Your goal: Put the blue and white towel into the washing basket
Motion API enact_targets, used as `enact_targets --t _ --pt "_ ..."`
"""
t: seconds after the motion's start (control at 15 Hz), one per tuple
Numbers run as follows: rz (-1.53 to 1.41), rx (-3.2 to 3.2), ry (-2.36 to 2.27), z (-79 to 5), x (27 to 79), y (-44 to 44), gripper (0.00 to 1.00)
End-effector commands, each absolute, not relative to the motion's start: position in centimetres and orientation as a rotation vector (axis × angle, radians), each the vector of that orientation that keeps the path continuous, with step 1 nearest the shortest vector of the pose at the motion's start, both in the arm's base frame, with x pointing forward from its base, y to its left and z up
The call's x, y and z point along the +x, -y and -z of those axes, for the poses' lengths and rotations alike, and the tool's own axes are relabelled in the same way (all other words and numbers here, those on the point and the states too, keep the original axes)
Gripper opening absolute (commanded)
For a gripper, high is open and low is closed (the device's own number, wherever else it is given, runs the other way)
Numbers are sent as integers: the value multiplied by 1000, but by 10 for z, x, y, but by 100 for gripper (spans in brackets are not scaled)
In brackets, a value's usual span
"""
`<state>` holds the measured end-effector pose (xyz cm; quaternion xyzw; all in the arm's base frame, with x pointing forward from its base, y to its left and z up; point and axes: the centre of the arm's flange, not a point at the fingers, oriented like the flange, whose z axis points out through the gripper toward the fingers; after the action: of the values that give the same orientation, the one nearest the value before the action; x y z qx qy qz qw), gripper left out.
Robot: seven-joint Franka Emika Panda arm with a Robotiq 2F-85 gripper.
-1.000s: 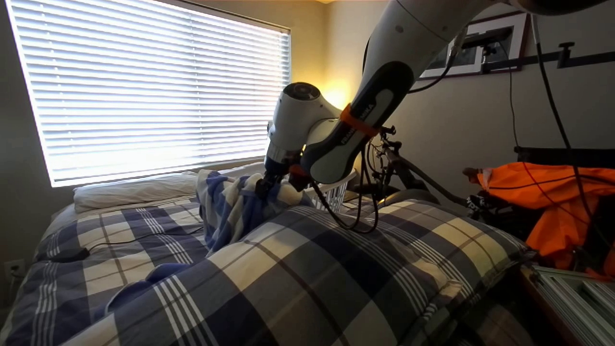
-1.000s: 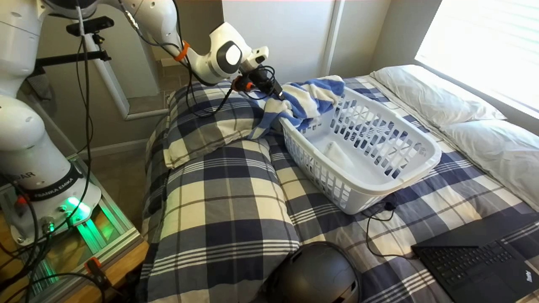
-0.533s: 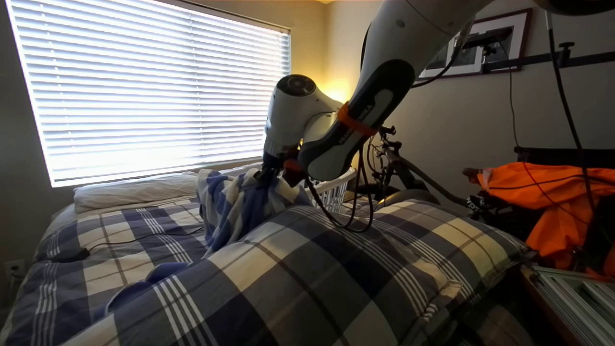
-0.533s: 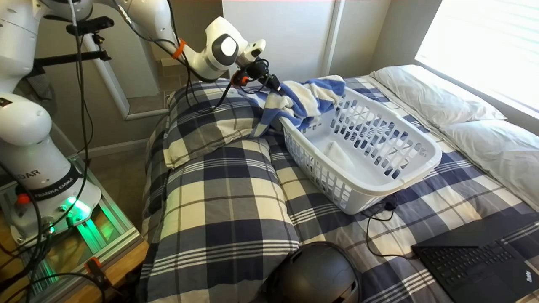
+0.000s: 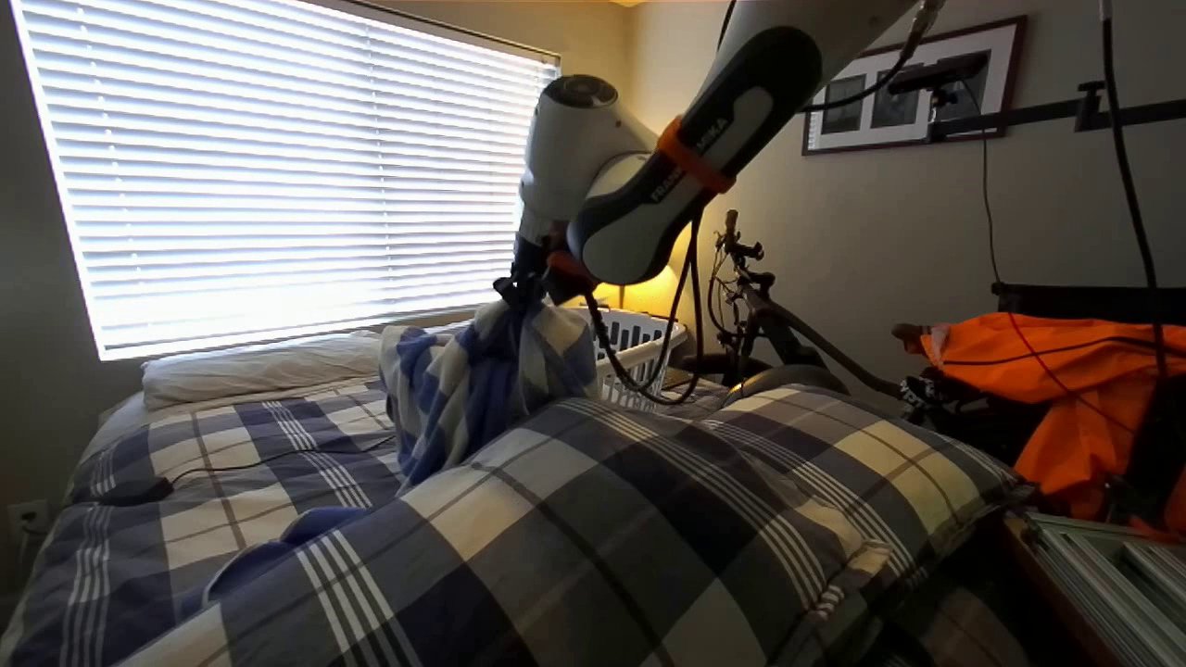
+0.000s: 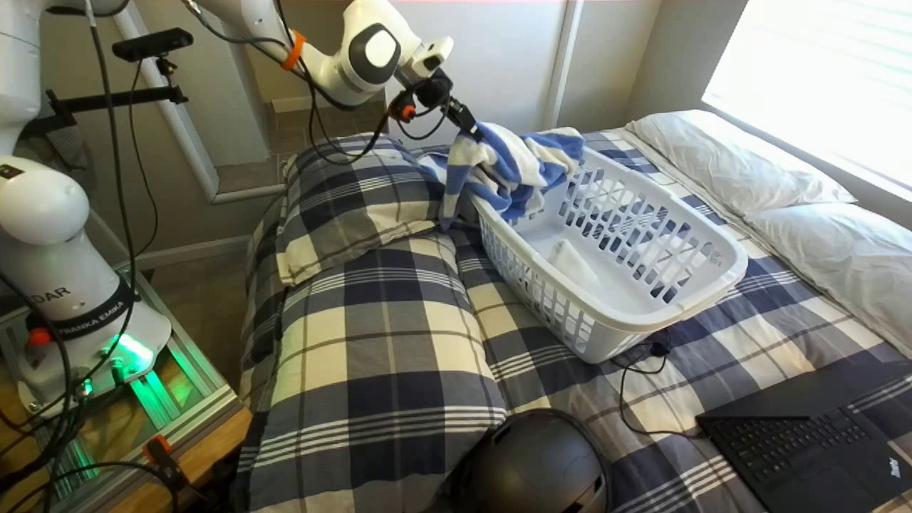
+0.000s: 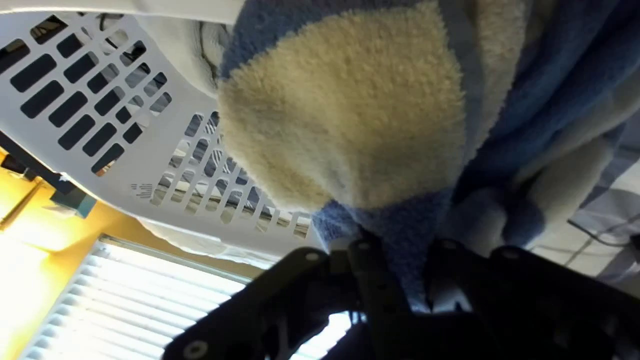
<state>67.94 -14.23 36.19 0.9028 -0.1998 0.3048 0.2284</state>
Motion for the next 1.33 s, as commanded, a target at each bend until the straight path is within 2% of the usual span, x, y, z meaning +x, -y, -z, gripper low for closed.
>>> enact_targets --t 0.0,0.6,0.87,1.2,1.27 --pt "-1005 2493 737 -445 677 156 8" --pt "-1433 2318 1154 -585 684 229 6" --pt "-1530 2165 1363 -599 693 302 6" --pt "-1560 1954 1645 -575 703 407 5" --pt "-1489 2070 1562 -565 662 364 18"
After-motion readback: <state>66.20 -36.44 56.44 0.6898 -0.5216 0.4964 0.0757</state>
